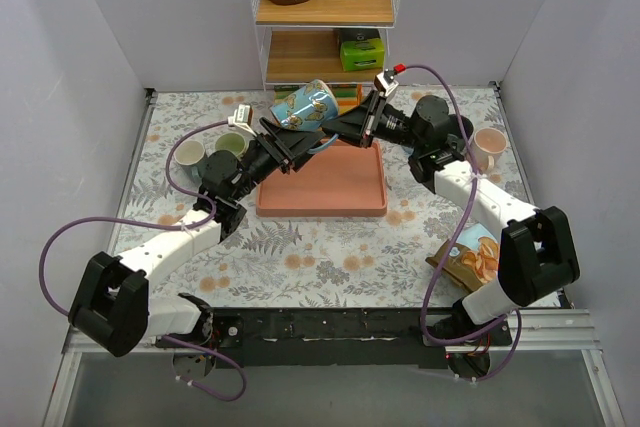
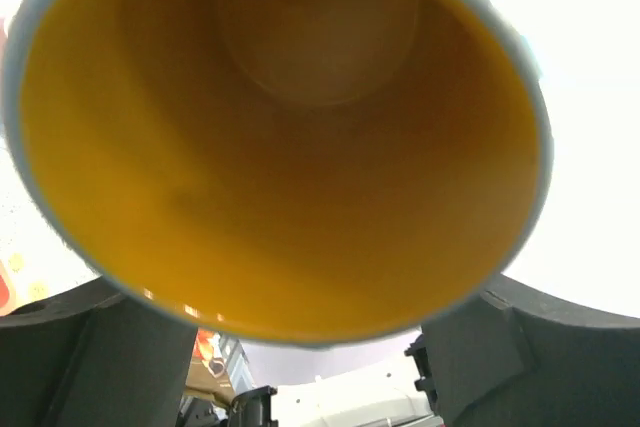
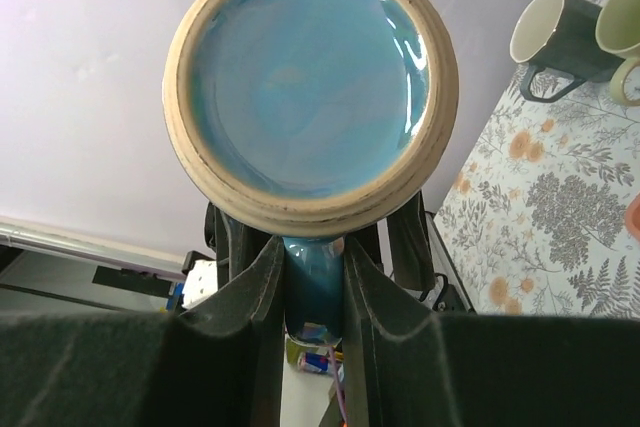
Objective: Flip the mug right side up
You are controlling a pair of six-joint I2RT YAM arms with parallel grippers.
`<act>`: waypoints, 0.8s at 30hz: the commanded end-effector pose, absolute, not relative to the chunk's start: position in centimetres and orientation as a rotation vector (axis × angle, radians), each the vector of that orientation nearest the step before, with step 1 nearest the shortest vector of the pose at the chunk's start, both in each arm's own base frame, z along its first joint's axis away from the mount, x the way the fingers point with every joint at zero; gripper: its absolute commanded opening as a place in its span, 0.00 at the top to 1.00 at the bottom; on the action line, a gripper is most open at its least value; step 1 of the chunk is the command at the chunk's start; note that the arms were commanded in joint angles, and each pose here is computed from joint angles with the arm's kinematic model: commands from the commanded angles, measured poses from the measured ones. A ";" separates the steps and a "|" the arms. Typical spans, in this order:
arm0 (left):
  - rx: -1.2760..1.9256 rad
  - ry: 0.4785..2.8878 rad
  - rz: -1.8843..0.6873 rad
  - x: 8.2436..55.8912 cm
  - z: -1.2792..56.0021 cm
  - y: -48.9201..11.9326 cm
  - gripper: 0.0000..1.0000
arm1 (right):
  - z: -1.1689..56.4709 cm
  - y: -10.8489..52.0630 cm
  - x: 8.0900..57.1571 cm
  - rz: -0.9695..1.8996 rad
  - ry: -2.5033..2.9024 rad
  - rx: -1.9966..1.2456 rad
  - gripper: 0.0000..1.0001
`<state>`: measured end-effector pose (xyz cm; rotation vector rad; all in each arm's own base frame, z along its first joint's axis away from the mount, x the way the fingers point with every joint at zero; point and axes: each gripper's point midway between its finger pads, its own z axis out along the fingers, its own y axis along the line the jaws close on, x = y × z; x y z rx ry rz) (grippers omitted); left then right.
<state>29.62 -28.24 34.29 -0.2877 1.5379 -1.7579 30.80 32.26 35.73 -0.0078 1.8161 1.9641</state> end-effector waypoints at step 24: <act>-0.384 1.357 -1.593 29.6 37.2 -25.2 1.00 | 39.2 34.1 24.9 1.981 1.694 -0.168 0.99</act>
